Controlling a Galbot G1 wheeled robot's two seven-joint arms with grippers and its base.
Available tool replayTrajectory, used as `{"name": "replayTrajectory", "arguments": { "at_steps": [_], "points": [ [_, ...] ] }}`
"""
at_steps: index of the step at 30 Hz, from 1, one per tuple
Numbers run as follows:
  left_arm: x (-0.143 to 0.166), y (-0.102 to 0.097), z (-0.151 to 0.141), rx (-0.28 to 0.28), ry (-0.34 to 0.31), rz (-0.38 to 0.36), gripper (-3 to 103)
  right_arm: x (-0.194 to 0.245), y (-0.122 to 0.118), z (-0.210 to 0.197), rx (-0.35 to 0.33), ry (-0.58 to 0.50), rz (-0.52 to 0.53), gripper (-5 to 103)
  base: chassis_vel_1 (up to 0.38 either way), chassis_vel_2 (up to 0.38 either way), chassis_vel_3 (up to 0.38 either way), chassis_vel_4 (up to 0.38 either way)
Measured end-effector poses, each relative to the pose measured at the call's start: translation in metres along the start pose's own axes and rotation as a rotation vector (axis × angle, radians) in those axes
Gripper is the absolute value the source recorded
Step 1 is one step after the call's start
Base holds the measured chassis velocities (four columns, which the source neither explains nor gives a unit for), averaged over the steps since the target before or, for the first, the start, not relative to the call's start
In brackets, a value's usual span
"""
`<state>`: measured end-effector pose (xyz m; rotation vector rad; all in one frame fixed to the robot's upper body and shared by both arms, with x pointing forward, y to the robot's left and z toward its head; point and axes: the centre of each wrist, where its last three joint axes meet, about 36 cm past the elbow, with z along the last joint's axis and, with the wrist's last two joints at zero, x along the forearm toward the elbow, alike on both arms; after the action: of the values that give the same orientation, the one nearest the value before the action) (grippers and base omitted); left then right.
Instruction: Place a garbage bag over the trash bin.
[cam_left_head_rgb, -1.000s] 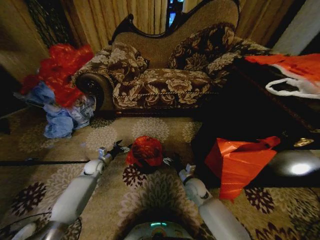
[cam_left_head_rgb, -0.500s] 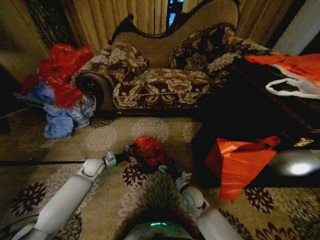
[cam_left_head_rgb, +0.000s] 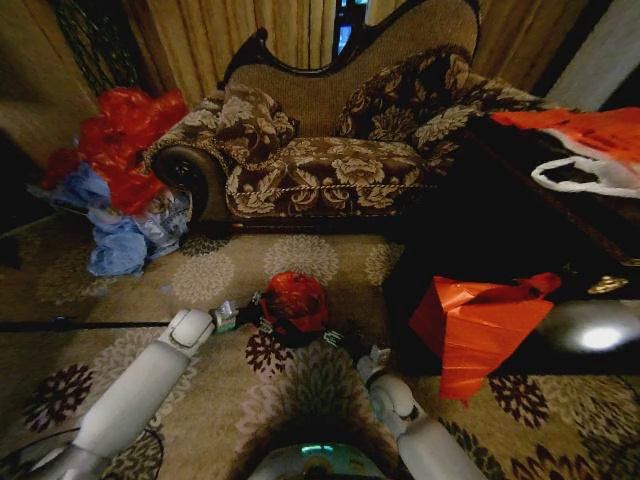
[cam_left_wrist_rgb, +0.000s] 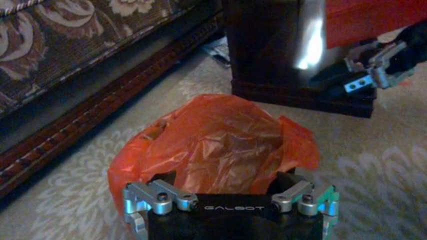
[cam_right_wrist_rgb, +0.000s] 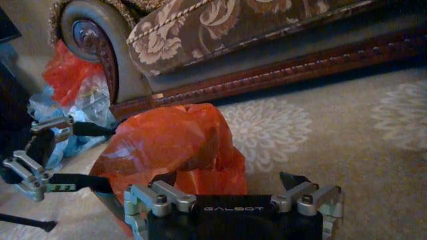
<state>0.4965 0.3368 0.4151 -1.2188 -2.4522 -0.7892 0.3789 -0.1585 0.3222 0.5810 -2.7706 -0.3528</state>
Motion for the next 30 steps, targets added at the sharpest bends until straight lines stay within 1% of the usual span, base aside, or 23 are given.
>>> {"name": "replayTrajectory", "arguments": {
  "at_steps": [3, 4, 5, 6, 8, 10, 11, 14, 15, 17, 18, 20, 21, 22, 23, 24, 25, 26, 27, 30],
  "points": [
    [-0.007, -0.003, 0.001, 0.01, -0.003, -0.001, 100, 0.002, -0.002, 0.002, -0.002, 0.003, 0.006, 100, 0.0, 0.0, 0.0, 0.0],
    [-0.009, -0.003, 0.003, 0.014, -0.002, -0.001, 103, 0.002, -0.003, 0.002, -0.002, 0.003, 0.008, 100, 0.0, 0.0, 0.0, 0.0],
    [-0.009, -0.003, 0.003, 0.014, -0.002, -0.001, 103, 0.002, -0.003, 0.002, -0.002, 0.003, 0.008, 100, 0.0, 0.0, 0.0, 0.0],
    [-0.011, -0.004, 0.004, 0.015, 0.001, -0.001, 100, 0.003, -0.003, 0.003, -0.003, 0.004, 0.01, 100, 0.0, 0.0, 0.0, 0.0],
    [-0.012, -0.003, 0.005, 0.014, 0.002, -0.001, 98, 0.003, -0.003, 0.003, -0.003, 0.005, 0.01, 100, 0.0, 0.0, 0.0, 0.0],
    [-0.013, -0.002, 0.004, 0.009, -0.001, -0.003, 93, 0.003, -0.003, 0.004, -0.004, 0.004, 0.01, 100, 0.0, 0.0, 0.0, 0.0],
    [-0.013, -0.002, 0.004, 0.009, -0.001, -0.003, 93, 0.003, -0.003, 0.004, -0.004, 0.004, 0.01, 100, 0.0, 0.0, 0.0, 0.0],
    [-0.007, -0.002, -0.002, -0.013, -0.007, 0.014, 78, 0.003, -0.003, 0.003, -0.003, 0.001, 0.01, 100, 0.0, 0.0, 0.0, 0.0],
    [-0.007, -0.002, -0.002, -0.013, -0.007, 0.014, 78, 0.003, -0.003, 0.003, -0.003, 0.001, 0.01, 100, 0.0, 0.0, 0.0, 0.0],
    [-0.001, -0.001, -0.006, -0.031, -0.002, 0.029, 70, 0.001, -0.004, 0.003, -0.003, -0.001, 0.011, 100, 0.0, 0.0, 0.0, 0.0],
    [0.0, -0.001, -0.007, -0.038, -0.001, 0.035, 76, 0.0, -0.004, 0.003, -0.002, -0.003, 0.012, 100, 0.0, 0.0, 0.0, 0.0],
    [0.001, -0.001, -0.008, -0.044, 0.0, 0.036, 76, 0.0, -0.004, 0.004, -0.001, -0.003, 0.012, 100, 0.0, 0.0, 0.0, 0.0],
    [0.002, 0.0, -0.01, -0.054, 0.003, 0.04, 86, -0.001, -0.003, 0.005, 0.003, -0.004, 0.011, 100, 0.0, 0.0, 0.0, 0.0],
    [0.002, 0.0, -0.01, -0.054, 0.003, 0.04, 86, -0.001, -0.003, 0.005, 0.003, -0.004, 0.011, 100, 0.0, 0.0, 0.0, 0.0],
    [0.003, 0.001, -0.011, -0.06, 0.005, 0.043, 92, -0.001, -0.002, 0.007, 0.005, -0.004, 0.01, 100, 0.0, 0.0, 0.0, 0.0],
    [0.004, 0.002, -0.012, -0.063, 0.006, 0.045, 92, -0.002, -0.002, 0.008, 0.005, -0.004, 0.009, 100, 0.0, 0.0, 0.0, 0.0],
    [0.005, 0.003, -0.011, -0.065, 0.009, 0.046, 96, -0.002, -0.001, 0.009, 0.004, -0.003, 0.008, 100, 0.0, 0.0, 0.0, 0.0],
    [0.005, 0.003, -0.011, -0.065, 0.009, 0.046, 96, -0.002, -0.001, 0.009, 0.004, -0.003, 0.008, 100, 0.0, 0.0, 0.0, 0.0],
    [0.003, 0.005, -0.008, -0.069, 0.019, 0.045, 98, -0.002, 0.001, 0.01, 0.002, -0.005, 0.006, 100, 0.0, 0.0, 0.0, 0.0],
    [0.001, 0.007, -0.003, -0.085, 0.032, 0.046, 100, -0.003, 0.001, 0.01, 0.002, -0.006, 0.005, 100, 0.0, 0.0, 0.0, 0.0]
  ]
}}
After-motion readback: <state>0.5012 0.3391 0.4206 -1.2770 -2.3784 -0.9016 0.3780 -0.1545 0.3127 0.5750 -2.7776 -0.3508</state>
